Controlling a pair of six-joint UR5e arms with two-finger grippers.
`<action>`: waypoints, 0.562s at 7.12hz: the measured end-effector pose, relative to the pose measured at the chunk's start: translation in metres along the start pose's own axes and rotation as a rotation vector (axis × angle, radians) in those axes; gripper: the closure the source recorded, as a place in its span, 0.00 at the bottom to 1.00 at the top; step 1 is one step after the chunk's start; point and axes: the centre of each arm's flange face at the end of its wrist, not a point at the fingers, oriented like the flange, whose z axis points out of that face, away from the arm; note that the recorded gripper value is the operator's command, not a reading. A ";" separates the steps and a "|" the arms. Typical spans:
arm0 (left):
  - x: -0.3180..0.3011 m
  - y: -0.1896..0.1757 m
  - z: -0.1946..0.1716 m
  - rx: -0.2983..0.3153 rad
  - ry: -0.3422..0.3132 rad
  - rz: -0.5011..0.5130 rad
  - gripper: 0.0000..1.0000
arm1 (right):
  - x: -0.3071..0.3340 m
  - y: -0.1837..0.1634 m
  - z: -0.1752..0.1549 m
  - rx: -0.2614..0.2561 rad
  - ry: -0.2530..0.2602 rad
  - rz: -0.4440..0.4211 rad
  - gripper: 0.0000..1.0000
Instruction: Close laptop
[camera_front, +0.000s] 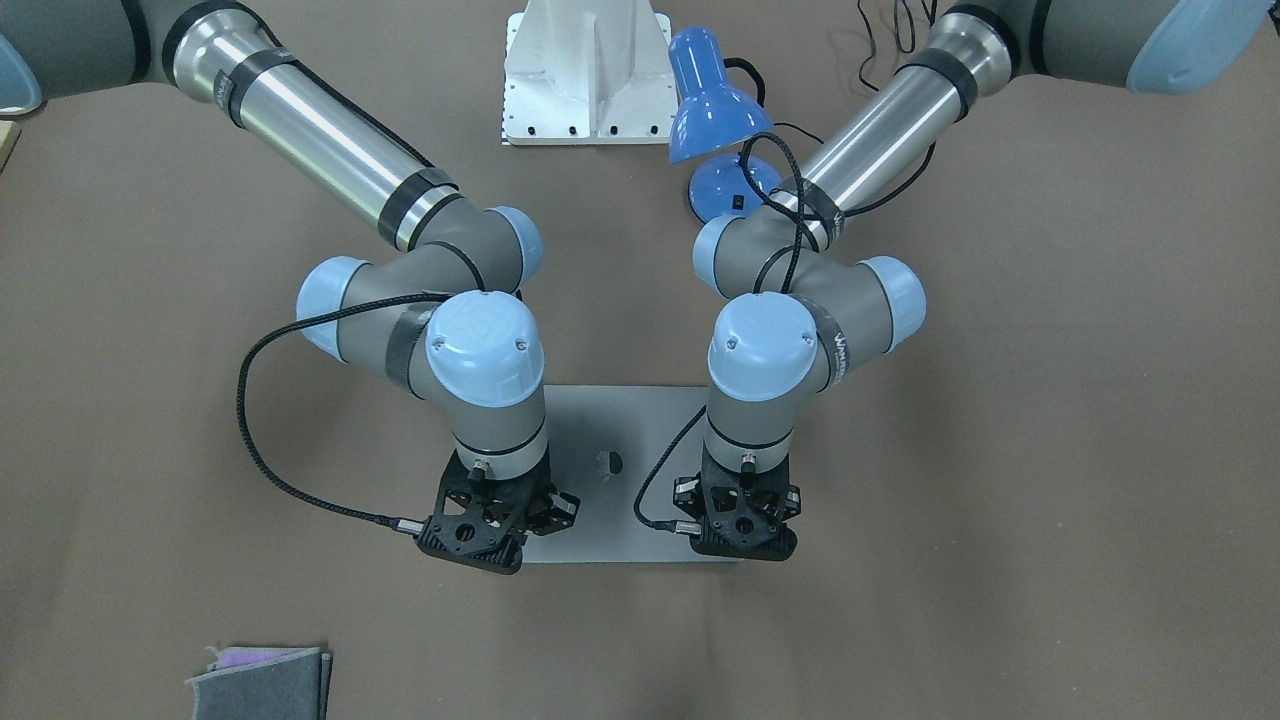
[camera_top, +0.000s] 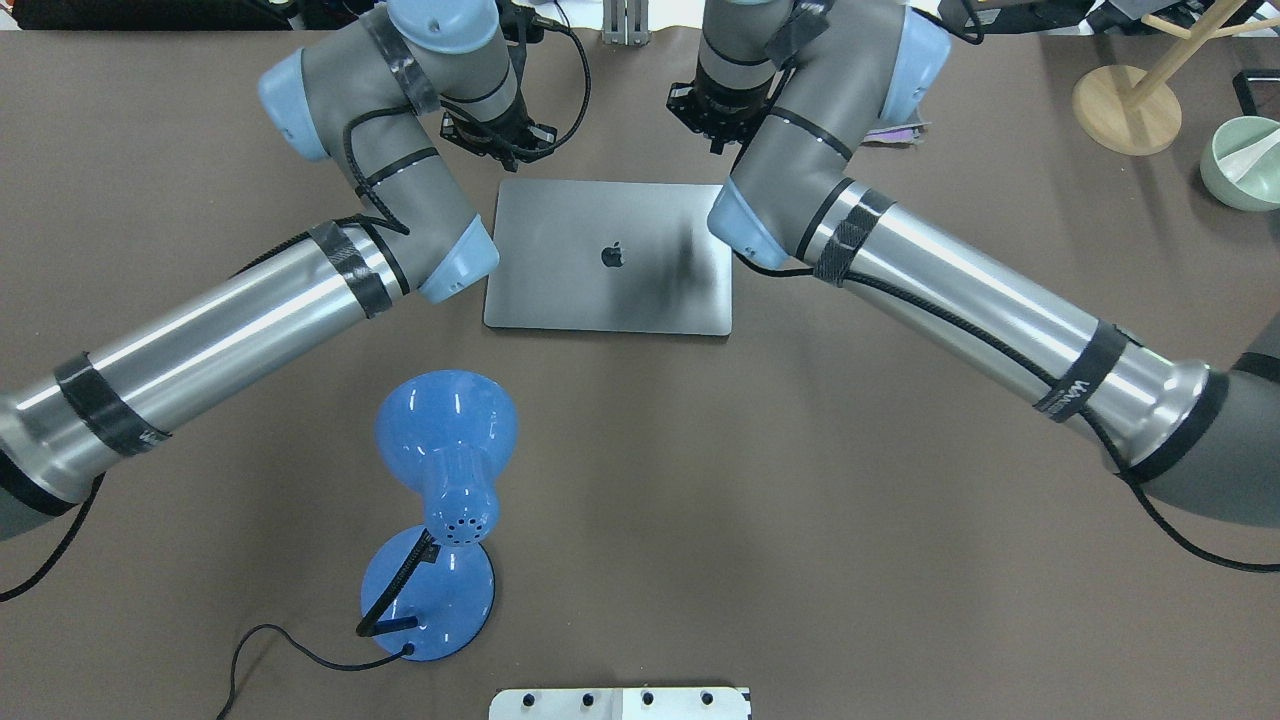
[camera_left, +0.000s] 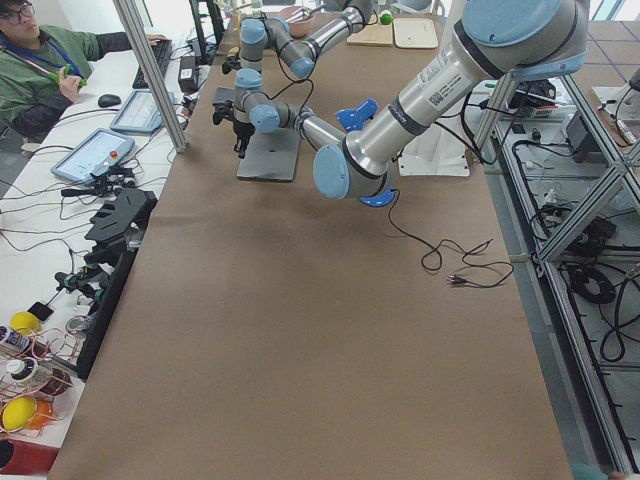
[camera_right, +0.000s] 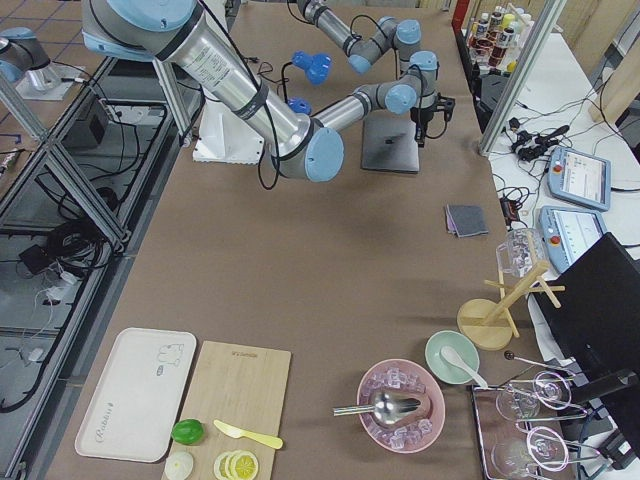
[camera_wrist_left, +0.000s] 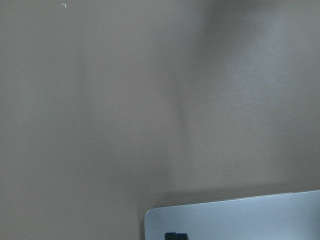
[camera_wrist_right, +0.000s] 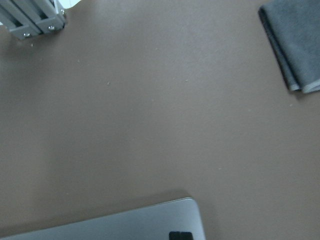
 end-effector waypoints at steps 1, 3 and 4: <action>-0.016 0.001 -0.036 -0.038 0.018 0.014 0.02 | 0.040 -0.011 -0.032 -0.018 -0.007 -0.037 0.00; -0.067 0.026 -0.101 -0.067 0.041 0.066 0.01 | 0.145 -0.014 -0.090 -0.017 -0.016 -0.147 0.00; -0.099 0.040 -0.126 -0.074 0.032 0.096 0.01 | 0.195 -0.013 -0.113 -0.023 -0.013 -0.207 0.00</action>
